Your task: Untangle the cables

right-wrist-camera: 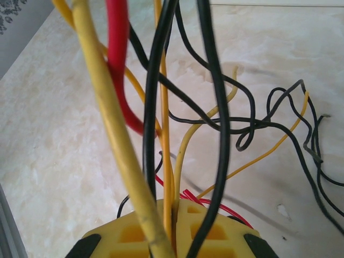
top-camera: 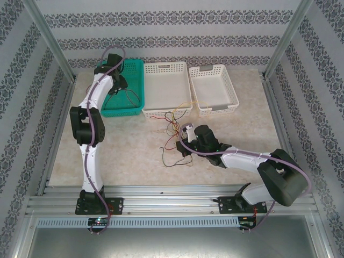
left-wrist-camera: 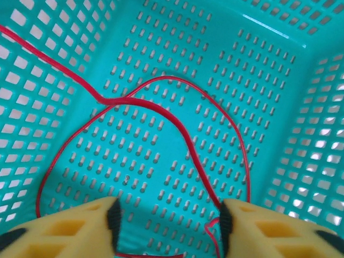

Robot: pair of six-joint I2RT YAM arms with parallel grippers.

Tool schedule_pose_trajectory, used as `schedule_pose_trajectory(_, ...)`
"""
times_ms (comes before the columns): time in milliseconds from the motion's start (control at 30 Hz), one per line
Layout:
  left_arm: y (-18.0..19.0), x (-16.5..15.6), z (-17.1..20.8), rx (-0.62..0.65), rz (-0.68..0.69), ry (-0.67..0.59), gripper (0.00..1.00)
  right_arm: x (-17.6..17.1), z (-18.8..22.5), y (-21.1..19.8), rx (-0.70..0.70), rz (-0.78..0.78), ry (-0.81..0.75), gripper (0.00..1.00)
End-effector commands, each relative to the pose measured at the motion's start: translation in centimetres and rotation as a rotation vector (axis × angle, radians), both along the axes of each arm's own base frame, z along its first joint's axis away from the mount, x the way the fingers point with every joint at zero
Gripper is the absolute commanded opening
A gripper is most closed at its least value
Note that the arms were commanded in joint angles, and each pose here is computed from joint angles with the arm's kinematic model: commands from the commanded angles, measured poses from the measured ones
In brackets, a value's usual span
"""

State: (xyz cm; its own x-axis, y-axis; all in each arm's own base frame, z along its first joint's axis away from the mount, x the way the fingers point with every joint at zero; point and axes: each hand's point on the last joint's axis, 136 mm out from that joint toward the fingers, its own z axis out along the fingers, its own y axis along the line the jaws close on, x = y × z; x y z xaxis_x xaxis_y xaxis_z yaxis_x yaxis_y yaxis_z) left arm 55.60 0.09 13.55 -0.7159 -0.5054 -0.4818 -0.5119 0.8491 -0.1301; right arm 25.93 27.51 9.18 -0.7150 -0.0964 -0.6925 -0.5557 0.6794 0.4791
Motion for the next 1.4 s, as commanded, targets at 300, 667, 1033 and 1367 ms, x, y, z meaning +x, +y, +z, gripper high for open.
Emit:
schedule_pose_trajectory(300, -0.9, -1.0, -0.8, 0.044, -0.029, 0.060, 0.26, 0.1, 2.4, 1.1, 0.033, 0.042, -0.070, 0.00)
schedule_pose_trajectory(667, -2.6, -1.0, 0.5, 0.042, -0.070, 0.034, 0.00, 0.0, 2.9, 1.0, 0.040, 0.042, -0.083, 0.00)
schedule_pose_trajectory(1033, -5.1, -1.4, 5.2, 0.039, -0.129, -0.059, 0.14, -0.1, 3.1, 1.0, 0.046, 0.042, -0.086, 0.00)
schedule_pose_trajectory(1367, -3.6, -0.4, 4.3, 0.132, -0.080, -0.048, 0.65, -0.3, 3.3, 1.2, 0.052, 0.057, -0.089, 0.00)
